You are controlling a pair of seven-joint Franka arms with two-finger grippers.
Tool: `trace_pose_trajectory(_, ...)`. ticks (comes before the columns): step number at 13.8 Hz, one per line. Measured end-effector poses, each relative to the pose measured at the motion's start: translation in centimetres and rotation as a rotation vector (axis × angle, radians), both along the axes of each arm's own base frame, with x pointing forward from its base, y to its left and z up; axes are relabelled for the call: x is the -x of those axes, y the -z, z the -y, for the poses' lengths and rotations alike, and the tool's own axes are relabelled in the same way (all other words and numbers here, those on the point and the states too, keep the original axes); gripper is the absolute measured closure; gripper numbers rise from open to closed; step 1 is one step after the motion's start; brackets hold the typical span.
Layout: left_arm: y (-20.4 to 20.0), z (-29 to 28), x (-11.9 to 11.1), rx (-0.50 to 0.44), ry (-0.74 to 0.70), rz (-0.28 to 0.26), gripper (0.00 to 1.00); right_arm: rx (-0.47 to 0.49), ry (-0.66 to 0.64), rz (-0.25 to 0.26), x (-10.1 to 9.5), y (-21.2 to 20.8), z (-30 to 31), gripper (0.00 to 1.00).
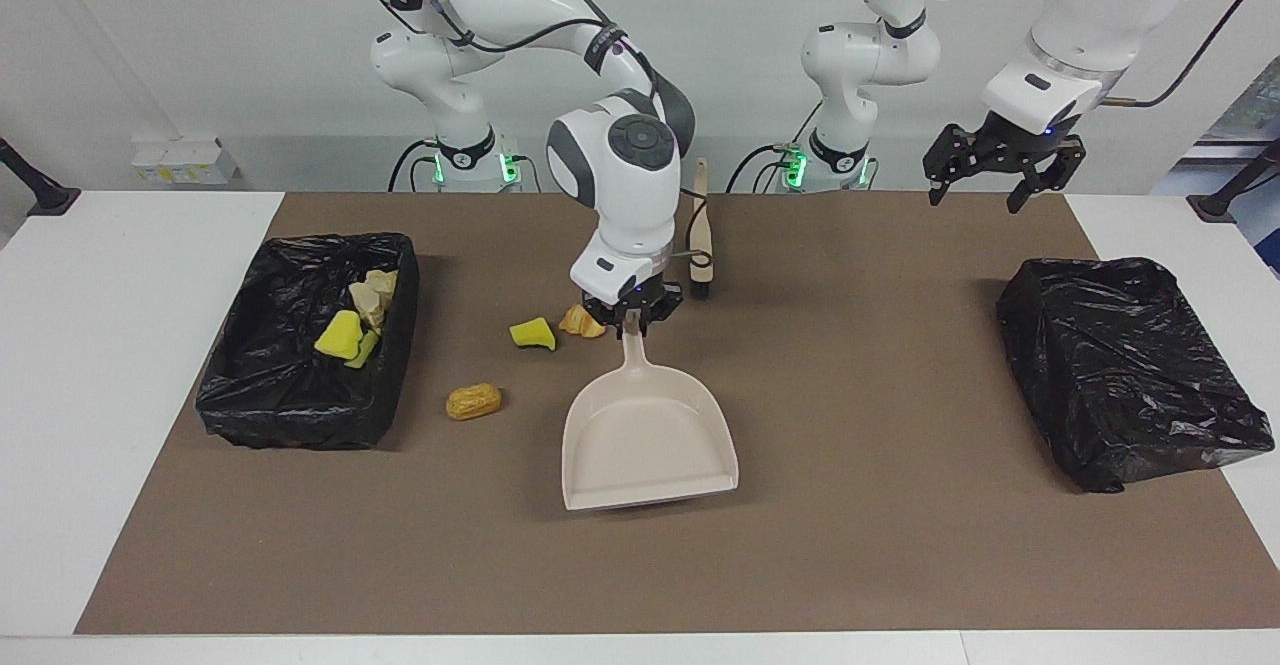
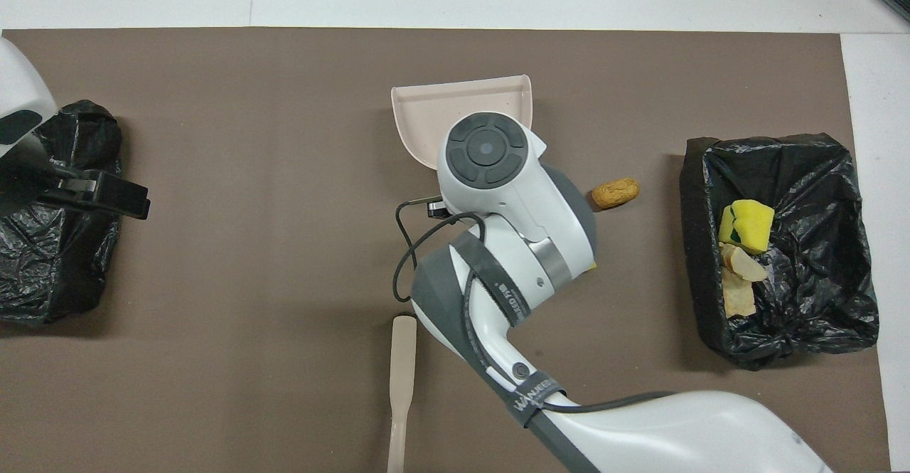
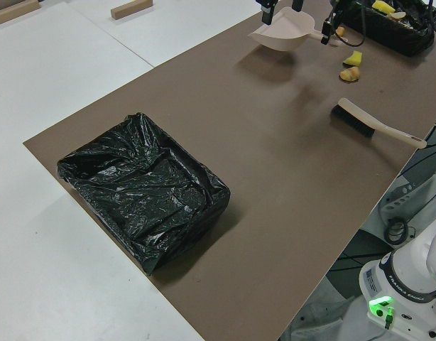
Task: Sweep and dump trash in bin
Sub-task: 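Bring the empty dustpan back to the table center with the right gripper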
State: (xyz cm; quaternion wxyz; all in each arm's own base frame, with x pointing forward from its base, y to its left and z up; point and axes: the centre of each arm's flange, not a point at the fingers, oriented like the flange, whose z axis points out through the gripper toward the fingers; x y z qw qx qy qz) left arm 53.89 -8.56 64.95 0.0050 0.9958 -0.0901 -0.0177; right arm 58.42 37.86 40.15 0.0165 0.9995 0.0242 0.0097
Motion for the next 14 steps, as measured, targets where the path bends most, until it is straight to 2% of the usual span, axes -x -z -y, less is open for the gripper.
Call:
trace_pose_trajectory(4,-0.1,-0.2,0.0,-0.001,-0.027,0.002,0.00,-0.034,0.064,-0.002,-1.0,2.2,-4.0,0.67)
trace_pose_trajectory(9,-0.2,-1.7,-0.1,-0.001,-0.059,0.004,0.00,-0.120,0.103,-0.065,-0.7,1.9,-4.8,0.67)
trace_pose_trajectory(11,-0.2,-2.6,-0.2,-0.001,-0.074,0.004,0.00,-0.121,0.094,-0.093,0.3,2.2,-5.6,0.67)
trace_pose_trajectory(14,-0.2,-2.8,-0.2,-0.001,-0.079,0.004,0.00,-0.089,0.044,-0.134,3.9,3.7,-8.0,0.67)
